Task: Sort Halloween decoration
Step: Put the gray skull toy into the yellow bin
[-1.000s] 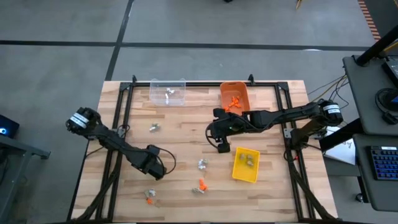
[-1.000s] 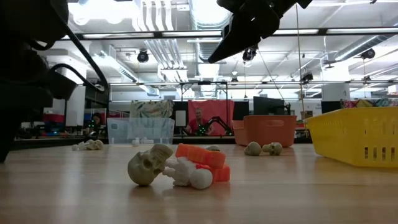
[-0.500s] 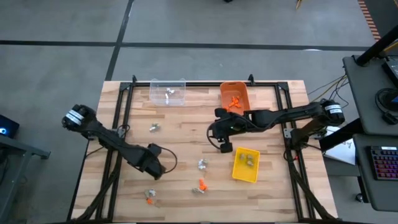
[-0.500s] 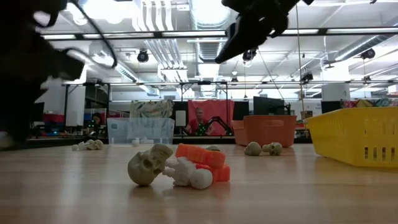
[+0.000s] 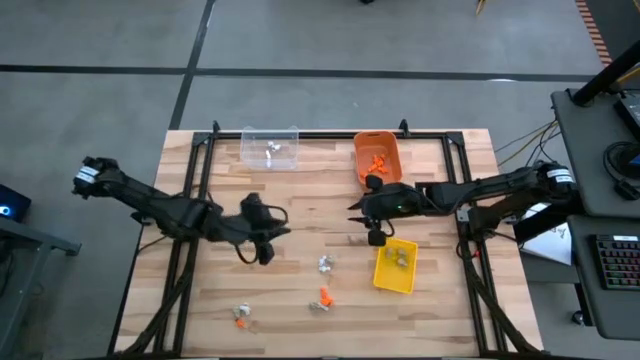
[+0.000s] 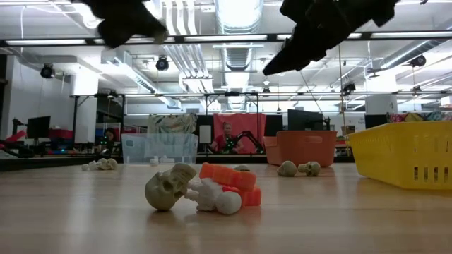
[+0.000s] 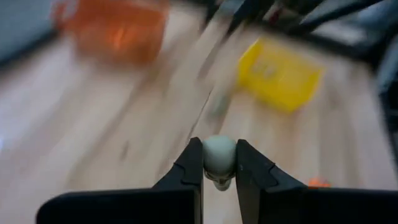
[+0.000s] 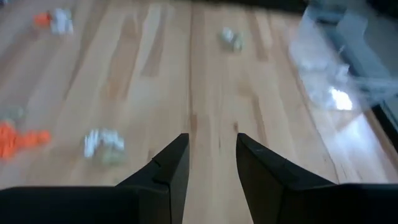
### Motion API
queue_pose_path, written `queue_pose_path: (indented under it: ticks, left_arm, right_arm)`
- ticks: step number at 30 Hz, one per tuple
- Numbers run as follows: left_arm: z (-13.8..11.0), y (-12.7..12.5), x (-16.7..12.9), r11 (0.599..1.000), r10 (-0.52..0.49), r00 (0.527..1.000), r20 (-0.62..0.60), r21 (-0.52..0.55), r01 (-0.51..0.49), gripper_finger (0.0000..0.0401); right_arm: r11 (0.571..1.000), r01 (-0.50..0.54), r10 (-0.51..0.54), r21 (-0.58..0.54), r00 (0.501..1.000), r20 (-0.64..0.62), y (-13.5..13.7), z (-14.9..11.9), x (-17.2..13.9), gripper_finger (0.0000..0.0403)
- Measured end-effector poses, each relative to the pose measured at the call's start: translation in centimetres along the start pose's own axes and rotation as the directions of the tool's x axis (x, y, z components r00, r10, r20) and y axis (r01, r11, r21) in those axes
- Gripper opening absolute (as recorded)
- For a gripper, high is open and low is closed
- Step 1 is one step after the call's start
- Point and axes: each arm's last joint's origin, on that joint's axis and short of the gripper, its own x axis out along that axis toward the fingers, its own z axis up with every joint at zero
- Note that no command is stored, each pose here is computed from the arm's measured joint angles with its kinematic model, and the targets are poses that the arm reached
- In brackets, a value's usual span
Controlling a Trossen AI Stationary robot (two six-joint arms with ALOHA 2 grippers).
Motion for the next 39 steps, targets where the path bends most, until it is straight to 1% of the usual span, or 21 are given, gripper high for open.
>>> queue_pose_path:
  ticks: [2,4,7,9,13,17,19,23,26,27,31,33,35,37,39]
  left_arm:
    - [1.0,0.0,0.3,0.994,-0.076,0.994,0.078,0.081,0.069,0.0018]
    - [1.6,0.2,0.7,0.978,-0.167,0.977,0.134,0.151,0.146,0.0018]
    - [2.1,0.6,1.9,0.951,-0.262,0.947,0.186,0.214,0.222,0.0018]
    - [2.1,1.0,2.9,0.939,-0.291,0.936,0.196,0.247,0.241,0.0018]
    - [2.3,1.3,5.2,0.921,-0.311,0.922,0.230,0.313,0.233,0.0018]
    - [2.5,1.1,7.8,0.898,-0.349,0.902,0.253,0.364,0.245,0.0018]
    - [2.8,0.9,9.1,0.893,-0.360,0.893,0.270,0.376,0.247,0.0018]
    - [3.1,0.1,12.0,0.888,-0.360,0.887,0.291,0.398,0.230,0.0018]
    - [3.5,-0.8,14.1,0.880,-0.365,0.878,0.310,0.423,0.216,0.0018]
    - [3.3,-0.9,14.7,0.875,-0.362,0.883,0.298,0.434,0.213,0.0018]
    - [3.2,-1.6,17.2,0.870,-0.358,0.889,0.285,0.447,0.207,0.0018]
    - [3.4,-2.1,18.5,0.872,-0.361,0.883,0.299,0.443,0.207,0.0018]
    - [3.2,-2.3,19.5,0.872,-0.359,0.887,0.290,0.443,0.208,0.0018]
    - [3.4,-2.8,20.7,0.873,-0.360,0.885,0.295,0.442,0.208,0.0018]
    - [2.9,-3.0,21.9,0.874,-0.355,0.895,0.272,0.437,0.214,0.0018]
  right_arm:
    - [1.000,0.000,-0.001,0.009,0.998,0.064,0.3,-0.5,0.2,0.0121]
    - [1.000,-0.005,0.002,0.025,0.995,0.103,0.5,-0.7,0.5,0.0121]
    - [0.998,-0.019,0.013,0.058,0.994,0.105,0.9,-0.9,0.5,0.0121]
    - [0.996,-0.030,0.022,0.089,0.996,0.090,1.1,-1.0,0.4,0.0121]
    - [0.987,-0.049,0.046,0.153,0.999,0.021,1.6,-0.8,-0.7,0.0121]
    - [0.969,-0.045,0.075,0.241,0.990,-0.117,2.0,-0.7,-2.4,0.0121]
    - [0.959,-0.022,0.088,0.283,0.971,-0.223,2.2,-0.9,-3.4,0.0121]
    - [0.932,0.043,0.103,0.360,0.920,-0.377,2.5,-1.3,-5.6,0.0121]
    - [0.920,0.071,0.115,0.385,0.892,-0.438,2.8,-1.4,-7.1,0.0121]
    - [0.917,0.081,0.119,0.390,0.878,-0.463,2.9,-1.6,-7.7,0.0121]
    - [0.897,0.110,0.136,0.429,0.853,-0.503,3.3,-2.1,-10.0,0.0121]
    - [0.885,0.106,0.146,0.453,0.861,-0.487,3.4,-2.1,-11.1,0.0121]
    - [0.875,0.100,0.154,0.473,0.869,-0.469,3.5,-2.1,-11.8,0.0121]
    - [0.871,0.087,0.158,0.483,0.883,-0.443,3.5,-2.0,-12.3,0.0121]
    - [0.869,0.067,0.164,0.491,0.896,-0.413,3.5,-1.8,-12.5,0.0121]
